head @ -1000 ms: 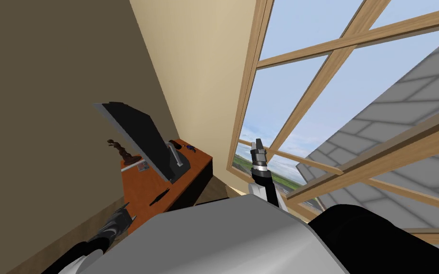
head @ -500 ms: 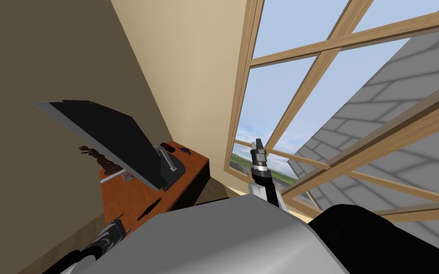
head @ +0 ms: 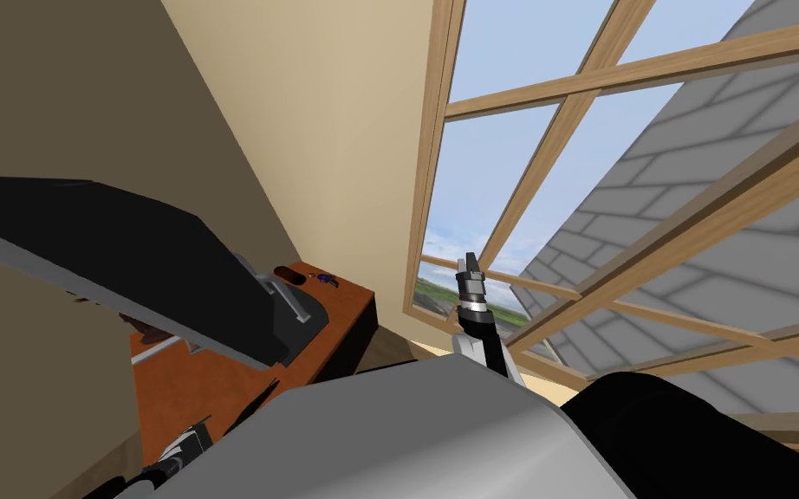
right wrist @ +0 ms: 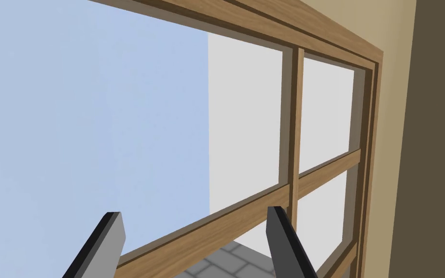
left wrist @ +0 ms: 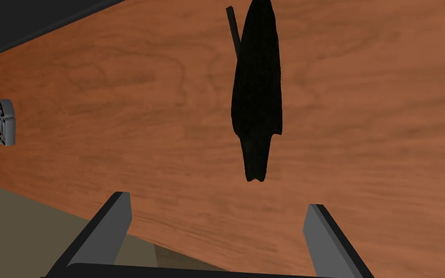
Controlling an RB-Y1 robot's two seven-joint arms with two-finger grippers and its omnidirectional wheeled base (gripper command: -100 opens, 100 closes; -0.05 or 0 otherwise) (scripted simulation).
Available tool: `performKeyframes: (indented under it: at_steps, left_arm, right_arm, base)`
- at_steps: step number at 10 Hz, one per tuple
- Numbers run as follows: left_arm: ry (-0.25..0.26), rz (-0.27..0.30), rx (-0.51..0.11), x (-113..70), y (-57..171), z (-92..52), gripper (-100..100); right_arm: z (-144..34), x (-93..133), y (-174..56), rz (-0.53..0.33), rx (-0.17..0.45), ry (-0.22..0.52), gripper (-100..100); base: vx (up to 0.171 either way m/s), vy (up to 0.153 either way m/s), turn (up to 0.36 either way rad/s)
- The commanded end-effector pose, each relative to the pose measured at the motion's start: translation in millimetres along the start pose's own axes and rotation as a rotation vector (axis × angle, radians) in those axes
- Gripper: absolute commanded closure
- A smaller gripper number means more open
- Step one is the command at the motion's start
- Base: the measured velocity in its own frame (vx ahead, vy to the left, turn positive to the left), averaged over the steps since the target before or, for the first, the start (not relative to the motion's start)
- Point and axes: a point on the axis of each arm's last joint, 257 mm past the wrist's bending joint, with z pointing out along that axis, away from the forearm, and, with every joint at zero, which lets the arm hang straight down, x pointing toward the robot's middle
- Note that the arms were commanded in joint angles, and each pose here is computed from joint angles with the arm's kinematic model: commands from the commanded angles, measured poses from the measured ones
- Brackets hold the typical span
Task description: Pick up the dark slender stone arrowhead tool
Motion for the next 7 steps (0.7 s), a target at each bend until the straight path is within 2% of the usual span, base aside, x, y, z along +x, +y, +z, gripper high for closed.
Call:
performKeyframes:
  at_steps: [1,2,3,4,5,6,7]
  left_arm:
    - [-0.020,-0.019,-0.036,-10.6,10.0,2.0,-100]
    - [-0.033,-0.045,-0.082,-17.8,20.0,2.7,-100]
    - [-0.046,-0.051,-0.091,-24.5,24.5,2.7,-100]
    - [-0.065,-0.079,-0.139,-34.2,36.6,2.5,-100]
    - [-0.070,-0.081,-0.143,-37.0,38.5,2.3,-100]
    - [-0.086,-0.107,-0.187,-44.3,49.0,1.4,-100]
    - [-0.093,-0.111,-0.192,-48.3,51.7,1.0,-100]
  right_arm:
    - [0.0,0.0,0.0,0.000,0.000,0.000,0]
    - [0.0,0.0,0.0,0.000,0.000,0.000,0]
    - [0.0,0.0,0.0,0.000,0.000,0.000,0]
    - [0.0,0.0,0.0,0.000,0.000,0.000,0]
    - [0.0,0.0,0.0,0.000,0.000,0.000,0]
    - [0.0,0.0,0.0,0.000,0.000,0.000,0]
    - [0.0,0.0,0.0,0.000,0.000,0.000,0]
  base:
    - [0.044,0.004,-0.089]
    - [0.059,-0.007,-0.153]
    - [0.051,0.001,-0.095]
    - [0.053,0.001,-0.167]
    - [0.041,0.011,-0.069]
    - [0.046,0.008,-0.128]
    - [0.041,0.008,-0.082]
